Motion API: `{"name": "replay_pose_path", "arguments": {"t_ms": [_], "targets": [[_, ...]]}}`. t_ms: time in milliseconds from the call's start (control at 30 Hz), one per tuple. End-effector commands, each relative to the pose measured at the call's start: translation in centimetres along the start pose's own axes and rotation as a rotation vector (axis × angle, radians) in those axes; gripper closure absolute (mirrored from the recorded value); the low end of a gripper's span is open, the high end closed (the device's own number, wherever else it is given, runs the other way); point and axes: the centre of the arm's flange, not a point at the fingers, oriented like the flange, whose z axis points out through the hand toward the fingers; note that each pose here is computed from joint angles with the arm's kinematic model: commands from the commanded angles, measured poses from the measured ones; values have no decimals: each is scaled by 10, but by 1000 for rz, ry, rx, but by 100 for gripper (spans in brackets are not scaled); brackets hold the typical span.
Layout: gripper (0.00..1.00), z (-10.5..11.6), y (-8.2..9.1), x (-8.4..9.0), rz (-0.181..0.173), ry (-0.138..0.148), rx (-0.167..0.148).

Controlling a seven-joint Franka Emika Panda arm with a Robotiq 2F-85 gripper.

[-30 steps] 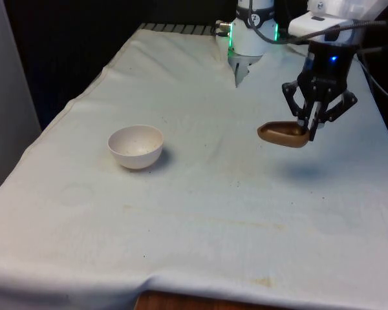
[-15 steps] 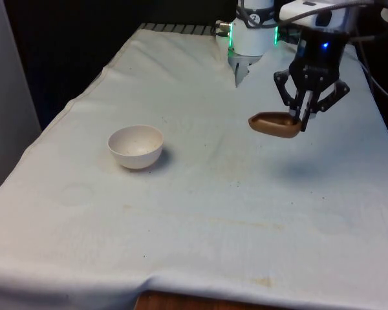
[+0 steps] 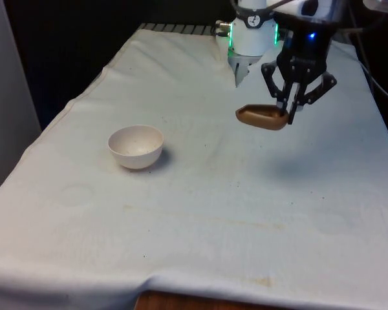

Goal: Pour the coffee beans from the cup into the bowl.

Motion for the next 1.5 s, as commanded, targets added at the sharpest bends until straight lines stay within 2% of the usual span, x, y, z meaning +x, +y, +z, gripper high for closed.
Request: {"name": "replay_pose_path", "arguments": {"t_ms": [0,200,267,300,500,533,567,767,800,833,1133,1167,1200,1467], "targets": [[99,-2,3,-1,1,-2,9],[99,-5,15,-2,5,2,0],[99,-4,17,0,7,4,-14],[99,-6,20,-2,6,3,-4],[99,-8,30,-2,13,5,-6],[99,-8,30,0,15,4,-21],[99,-9,34,-2,15,4,-7],[99,-11,45,-2,24,4,4],[99,-10,45,0,24,0,-12],[99,-11,48,-2,27,4,6],[99,-12,65,-1,42,1,32],[99,-11,64,0,41,-5,15],[99,-13,68,-1,45,1,34],[99,-16,87,0,55,-6,44]]}}
